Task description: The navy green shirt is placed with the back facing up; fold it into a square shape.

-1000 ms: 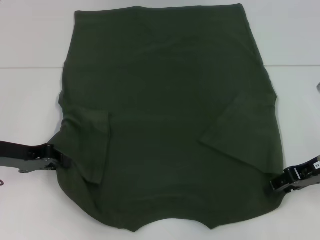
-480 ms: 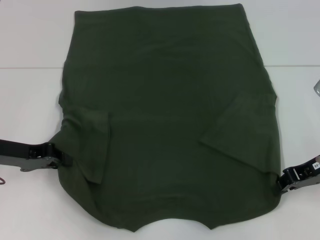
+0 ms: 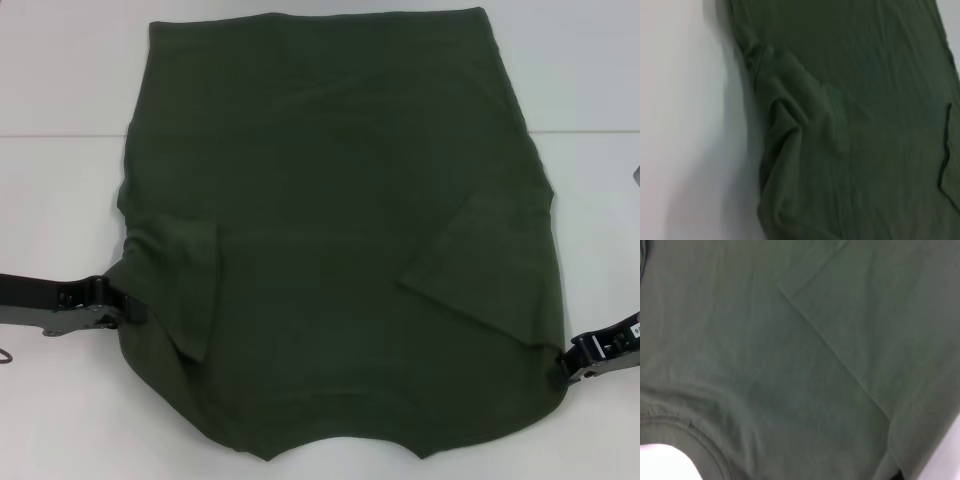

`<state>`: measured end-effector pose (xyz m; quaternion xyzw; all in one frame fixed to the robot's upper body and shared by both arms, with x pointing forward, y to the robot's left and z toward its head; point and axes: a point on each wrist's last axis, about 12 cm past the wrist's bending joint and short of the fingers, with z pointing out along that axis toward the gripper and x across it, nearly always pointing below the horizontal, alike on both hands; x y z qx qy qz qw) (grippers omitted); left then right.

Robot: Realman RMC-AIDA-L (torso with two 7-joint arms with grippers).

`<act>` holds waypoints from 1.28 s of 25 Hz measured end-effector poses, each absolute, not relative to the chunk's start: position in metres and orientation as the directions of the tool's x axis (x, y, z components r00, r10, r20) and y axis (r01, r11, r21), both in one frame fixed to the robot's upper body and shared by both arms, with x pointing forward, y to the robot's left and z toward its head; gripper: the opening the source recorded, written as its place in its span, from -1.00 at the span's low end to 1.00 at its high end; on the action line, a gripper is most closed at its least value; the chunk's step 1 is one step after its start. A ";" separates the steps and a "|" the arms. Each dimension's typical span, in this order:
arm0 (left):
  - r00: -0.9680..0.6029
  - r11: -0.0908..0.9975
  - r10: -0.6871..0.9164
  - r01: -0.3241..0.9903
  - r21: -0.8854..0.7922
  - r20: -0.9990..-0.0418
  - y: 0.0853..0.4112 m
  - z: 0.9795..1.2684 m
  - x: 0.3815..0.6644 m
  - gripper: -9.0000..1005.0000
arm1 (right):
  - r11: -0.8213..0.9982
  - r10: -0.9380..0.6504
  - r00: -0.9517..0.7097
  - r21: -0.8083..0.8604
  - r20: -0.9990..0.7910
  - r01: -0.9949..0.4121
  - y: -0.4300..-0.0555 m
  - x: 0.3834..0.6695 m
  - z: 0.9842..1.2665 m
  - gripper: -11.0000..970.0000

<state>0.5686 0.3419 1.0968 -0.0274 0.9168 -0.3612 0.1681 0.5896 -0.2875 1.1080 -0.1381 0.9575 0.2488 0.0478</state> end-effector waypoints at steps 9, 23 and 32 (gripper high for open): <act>-0.960 0.712 -0.152 0.059 -0.700 -0.236 0.341 1.093 0.559 -0.91 | 0.774 -0.329 -0.929 0.514 -0.171 -0.369 -0.297 0.578 1.116 -0.84; -0.994 0.551 0.103 0.076 -0.831 -0.022 0.338 1.090 0.495 -0.91 | 0.630 -0.528 -0.846 0.635 -0.072 -0.447 -0.321 0.526 1.119 -0.81; -0.990 0.510 0.139 0.100 -0.854 -0.033 0.332 1.090 0.490 -0.91 | 0.615 -0.534 -0.842 0.650 -0.074 -0.447 -0.323 0.519 1.113 -0.79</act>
